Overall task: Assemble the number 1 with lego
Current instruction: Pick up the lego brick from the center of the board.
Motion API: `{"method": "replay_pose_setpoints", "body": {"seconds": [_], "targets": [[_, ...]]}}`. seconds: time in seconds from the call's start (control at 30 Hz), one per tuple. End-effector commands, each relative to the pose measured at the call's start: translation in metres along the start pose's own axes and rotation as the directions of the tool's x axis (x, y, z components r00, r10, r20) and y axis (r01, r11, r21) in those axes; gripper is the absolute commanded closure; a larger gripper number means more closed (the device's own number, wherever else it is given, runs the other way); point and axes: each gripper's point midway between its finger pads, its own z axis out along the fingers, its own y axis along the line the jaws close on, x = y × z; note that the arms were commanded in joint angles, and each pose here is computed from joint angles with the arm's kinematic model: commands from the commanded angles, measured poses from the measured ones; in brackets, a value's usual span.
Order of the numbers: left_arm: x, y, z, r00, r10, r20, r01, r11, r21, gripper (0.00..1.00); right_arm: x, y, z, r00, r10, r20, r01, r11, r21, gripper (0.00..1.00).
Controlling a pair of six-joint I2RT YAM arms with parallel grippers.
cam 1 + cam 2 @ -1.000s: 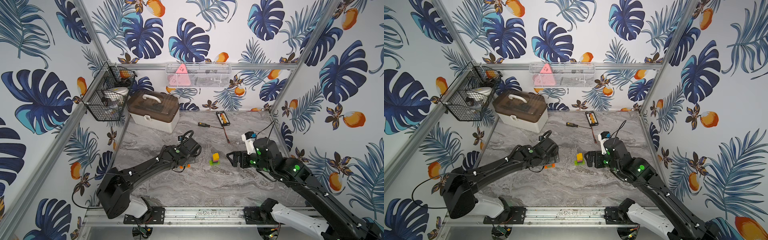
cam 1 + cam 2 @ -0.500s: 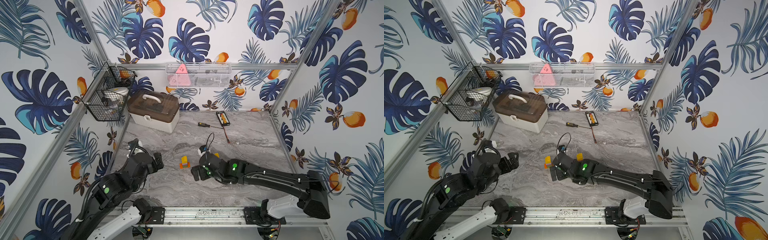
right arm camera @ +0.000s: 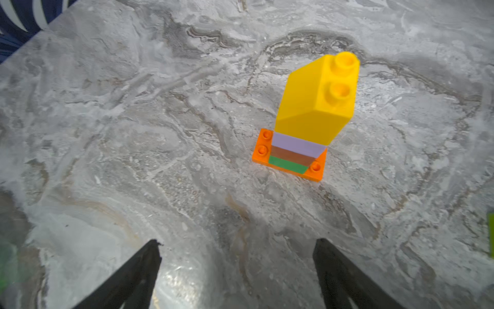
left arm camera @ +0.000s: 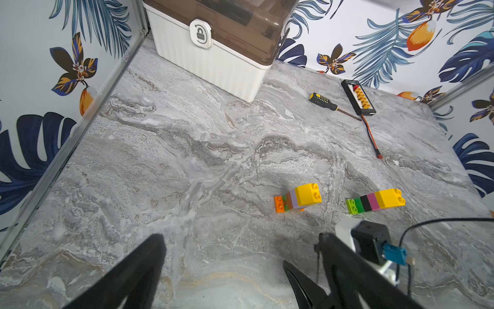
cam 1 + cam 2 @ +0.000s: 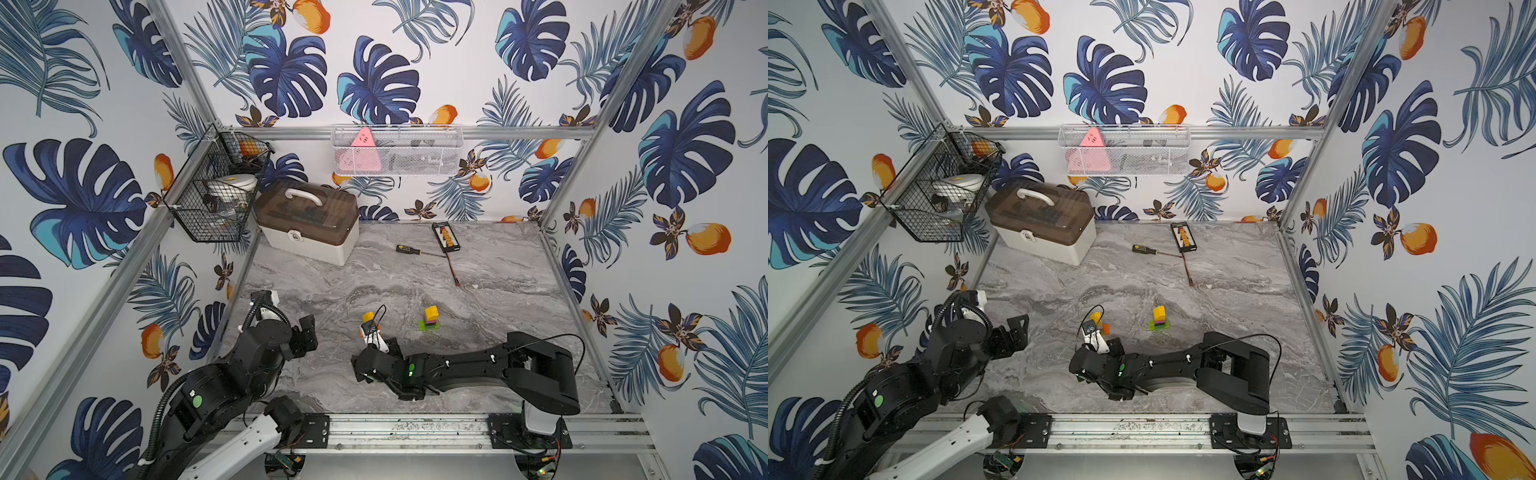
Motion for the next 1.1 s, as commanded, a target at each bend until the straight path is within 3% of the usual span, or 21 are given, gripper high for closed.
{"method": "replay_pose_setpoints", "body": {"seconds": [0.0,0.2,0.43,1.07], "targets": [[-0.004,-0.003,-0.001,1.000,0.006,0.024,-0.006,1.000,0.024,0.04,-0.016,-0.006,0.006,0.997,0.066,0.042,-0.068,0.997,0.045,0.04],[-0.003,-0.007,-0.001,1.000,0.012,0.018,-0.013,0.999,0.044,0.04,-0.020,-0.021,0.027,0.996,0.082,0.025,-0.084,0.991,0.103,0.08],[-0.002,-0.009,0.000,1.000,0.017,0.013,-0.017,0.998,0.052,0.06,-0.025,-0.035,0.039,0.996,0.081,0.028,-0.084,0.989,0.122,0.25],[-0.003,-0.006,-0.002,1.000,0.008,0.028,-0.009,0.999,0.051,0.07,-0.029,-0.028,0.051,0.998,0.060,-0.018,-0.057,0.989,0.135,0.54]]}}
